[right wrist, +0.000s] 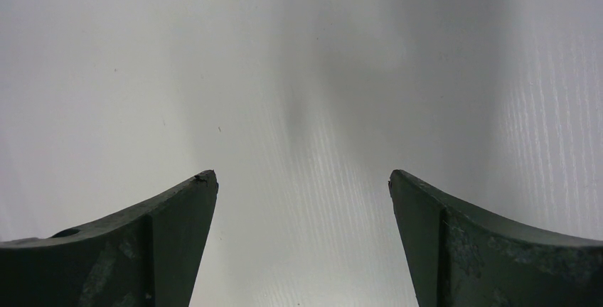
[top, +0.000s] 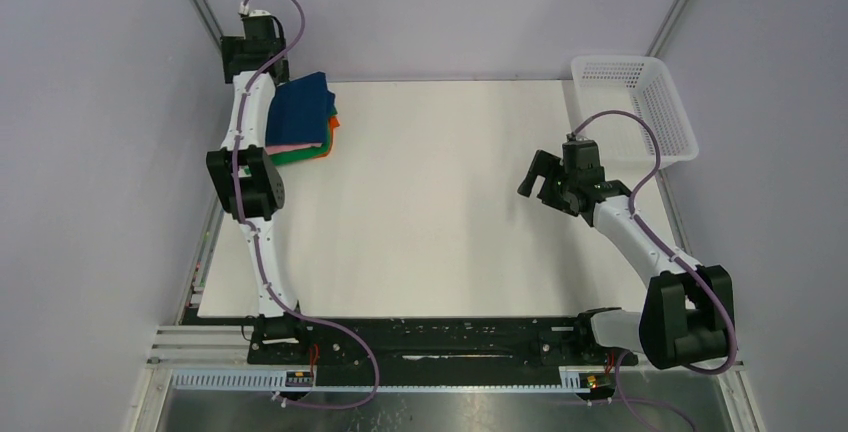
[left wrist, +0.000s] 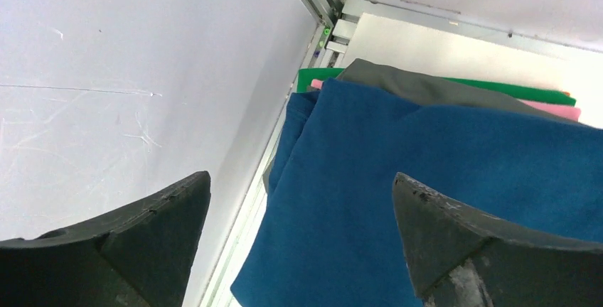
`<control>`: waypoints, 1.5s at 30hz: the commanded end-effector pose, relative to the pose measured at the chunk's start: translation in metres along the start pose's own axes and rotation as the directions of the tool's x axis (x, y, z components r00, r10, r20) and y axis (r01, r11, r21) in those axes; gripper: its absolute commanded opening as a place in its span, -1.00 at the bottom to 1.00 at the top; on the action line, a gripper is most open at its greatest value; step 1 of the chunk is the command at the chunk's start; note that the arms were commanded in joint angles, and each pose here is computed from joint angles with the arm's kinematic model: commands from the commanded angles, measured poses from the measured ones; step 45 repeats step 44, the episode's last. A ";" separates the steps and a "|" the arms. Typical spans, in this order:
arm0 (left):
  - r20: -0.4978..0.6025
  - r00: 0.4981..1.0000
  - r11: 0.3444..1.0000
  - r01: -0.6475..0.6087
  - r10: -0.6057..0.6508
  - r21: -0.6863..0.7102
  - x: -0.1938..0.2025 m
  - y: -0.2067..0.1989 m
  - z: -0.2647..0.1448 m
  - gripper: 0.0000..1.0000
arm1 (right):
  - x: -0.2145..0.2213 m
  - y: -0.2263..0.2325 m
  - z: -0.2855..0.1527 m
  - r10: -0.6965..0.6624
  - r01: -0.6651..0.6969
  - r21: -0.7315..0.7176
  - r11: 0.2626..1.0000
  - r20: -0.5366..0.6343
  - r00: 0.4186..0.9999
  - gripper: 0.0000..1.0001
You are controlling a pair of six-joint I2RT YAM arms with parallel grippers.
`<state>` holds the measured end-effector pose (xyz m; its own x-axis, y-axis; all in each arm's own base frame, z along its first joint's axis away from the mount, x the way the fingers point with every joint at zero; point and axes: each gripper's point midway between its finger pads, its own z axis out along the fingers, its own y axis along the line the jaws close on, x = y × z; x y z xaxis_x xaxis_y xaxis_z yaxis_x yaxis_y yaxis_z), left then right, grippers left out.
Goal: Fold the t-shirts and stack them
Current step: Put the neatly folded tshirt into the corner of the board with the left arm, then reset both arms
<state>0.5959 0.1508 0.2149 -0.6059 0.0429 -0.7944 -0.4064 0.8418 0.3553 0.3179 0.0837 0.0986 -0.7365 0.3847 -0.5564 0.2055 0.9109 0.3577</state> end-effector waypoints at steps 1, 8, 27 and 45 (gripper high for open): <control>0.120 0.981 0.987 0.158 -0.152 -0.038 -0.044 0.030 -0.032 0.98 | -0.017 0.004 -0.012 0.022 -0.022 0.000 1.000 0.061 0.998 0.99; 0.122 0.933 0.920 0.301 -0.339 0.253 -0.052 0.003 -0.089 0.98 | -0.016 -0.008 -0.032 0.042 -0.045 0.017 0.999 0.146 0.988 0.99; -0.093 0.870 0.572 0.396 -0.485 0.718 0.215 -0.110 -0.324 0.98 | 0.025 -0.076 -0.083 0.111 -0.145 0.036 0.989 0.476 0.872 0.99; -0.040 0.842 0.638 0.438 -0.538 0.634 0.225 -0.075 -0.320 0.98 | 0.023 -0.084 -0.079 0.107 -0.154 0.046 0.987 0.526 0.844 0.99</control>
